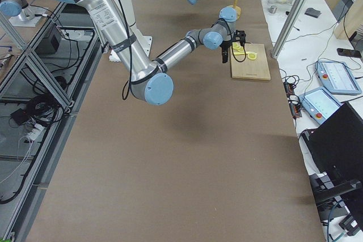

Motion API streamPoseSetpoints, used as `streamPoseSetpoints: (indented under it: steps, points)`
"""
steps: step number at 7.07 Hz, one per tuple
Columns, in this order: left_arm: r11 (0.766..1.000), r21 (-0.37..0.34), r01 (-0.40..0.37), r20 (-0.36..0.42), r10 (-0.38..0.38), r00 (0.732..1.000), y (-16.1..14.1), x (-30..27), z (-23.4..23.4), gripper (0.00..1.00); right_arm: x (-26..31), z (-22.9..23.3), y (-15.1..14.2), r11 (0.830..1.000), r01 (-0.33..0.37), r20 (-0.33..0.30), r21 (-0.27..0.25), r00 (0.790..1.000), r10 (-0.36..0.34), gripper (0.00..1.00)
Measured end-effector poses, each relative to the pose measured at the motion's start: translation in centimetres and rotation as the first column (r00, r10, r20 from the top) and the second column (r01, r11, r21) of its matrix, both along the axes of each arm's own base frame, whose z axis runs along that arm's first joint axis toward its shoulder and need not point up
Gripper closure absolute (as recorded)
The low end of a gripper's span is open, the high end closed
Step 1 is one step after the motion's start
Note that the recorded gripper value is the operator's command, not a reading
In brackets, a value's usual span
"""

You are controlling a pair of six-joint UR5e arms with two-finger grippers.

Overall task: Hang cup on storage rack
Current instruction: 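Hook the mug handle onto a stand peg with the left gripper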

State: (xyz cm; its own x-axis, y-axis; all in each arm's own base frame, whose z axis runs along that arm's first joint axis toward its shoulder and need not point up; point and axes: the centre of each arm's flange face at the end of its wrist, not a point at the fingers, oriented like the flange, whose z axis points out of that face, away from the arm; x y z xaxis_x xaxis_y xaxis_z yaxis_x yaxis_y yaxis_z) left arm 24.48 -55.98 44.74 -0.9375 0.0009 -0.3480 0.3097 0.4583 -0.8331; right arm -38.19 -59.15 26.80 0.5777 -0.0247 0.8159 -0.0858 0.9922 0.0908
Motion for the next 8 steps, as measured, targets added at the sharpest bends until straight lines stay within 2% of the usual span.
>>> streamPoseSetpoints:
  steps: [3,8]
  points:
    - [0.999,-0.053,-0.001,0.01,0.002,1.0,-0.5,0.4,2.5,1.0,-0.3,0.0,0.2,1.0,0.002,-0.002,0.002,1.0,-0.002,0.01]
    - [0.995,-0.099,0.019,0.011,-0.018,1.0,-0.7,0.2,4.2,1.0,-0.8,0.2,0.4,1.0,0.007,-0.008,0.003,1.0,-0.007,0.01]
